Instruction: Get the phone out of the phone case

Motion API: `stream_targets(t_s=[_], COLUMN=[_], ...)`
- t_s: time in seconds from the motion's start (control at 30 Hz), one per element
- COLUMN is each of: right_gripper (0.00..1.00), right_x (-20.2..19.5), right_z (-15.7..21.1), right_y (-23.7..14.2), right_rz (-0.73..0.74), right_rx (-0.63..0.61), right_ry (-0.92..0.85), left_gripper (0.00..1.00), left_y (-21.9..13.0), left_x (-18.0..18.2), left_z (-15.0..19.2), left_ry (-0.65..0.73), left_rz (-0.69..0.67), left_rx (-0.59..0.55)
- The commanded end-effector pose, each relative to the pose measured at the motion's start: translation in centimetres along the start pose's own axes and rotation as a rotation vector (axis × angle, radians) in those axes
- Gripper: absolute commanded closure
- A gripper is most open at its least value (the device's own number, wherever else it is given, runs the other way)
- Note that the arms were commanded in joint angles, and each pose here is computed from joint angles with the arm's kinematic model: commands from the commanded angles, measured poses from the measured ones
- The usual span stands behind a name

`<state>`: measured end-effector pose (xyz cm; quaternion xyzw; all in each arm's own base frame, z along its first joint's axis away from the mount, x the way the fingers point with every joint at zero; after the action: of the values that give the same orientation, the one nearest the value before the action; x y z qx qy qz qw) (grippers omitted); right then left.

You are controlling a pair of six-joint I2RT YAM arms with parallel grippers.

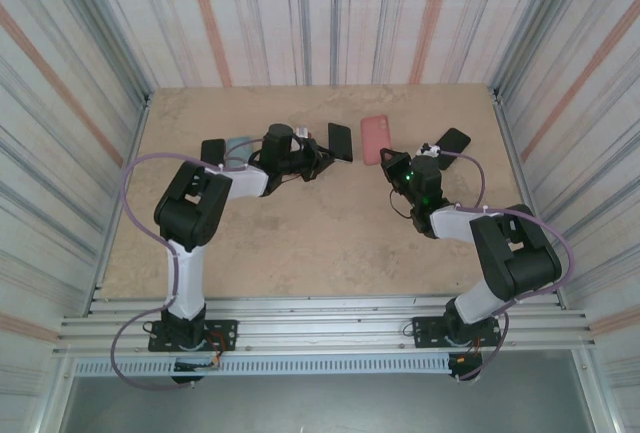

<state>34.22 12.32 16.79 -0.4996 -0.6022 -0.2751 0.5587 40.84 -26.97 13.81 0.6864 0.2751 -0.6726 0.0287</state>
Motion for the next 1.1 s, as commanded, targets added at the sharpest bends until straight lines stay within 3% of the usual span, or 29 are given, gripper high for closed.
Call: stream_targets(t_s=[0.0,0.43,0.6,1.07], right_gripper=[1.00,1.00,1.00,1.00], right_x=[-0.6,-1.2,-1.4,-2.5], right_z=[0.2,1.1,1.2,1.3], right_y=[0.1,1.1,1.4,2.5], right_rz=[0.000,0.001,0.003,0.043], right_rx=[0.008,0.049,0.055,0.058], right_ry=[-0.001,0.013,0.015,-0.041], left_gripper=[1.00,1.00,0.93,0.61], left_y=[0.2,1.5,1.8,0.6], left_x=[-0.5,3.0,3.8,3.5], left_z=[-1.2,-2.5,-2.8,-2.6], left_ry=[0.054,0.001,-0.010,0.026], left_rz=[0.018,-0.042,-0.047,-0.151], left_rx=[-0.011,-0.030,-0.017,-0.004])
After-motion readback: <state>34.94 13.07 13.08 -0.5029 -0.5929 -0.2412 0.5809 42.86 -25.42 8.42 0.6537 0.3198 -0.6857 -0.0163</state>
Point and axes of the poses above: each hand's point on the last joint's axis, 136 mm out from that joint toward the fingers, its own y axis out along the fingers, its own x axis along the line the jaws close on, z = x × y, the point moved 8 cm from there along -y, back along the fingers, and after that the axes turned 5 degrees about y, right-handed, at the moved point
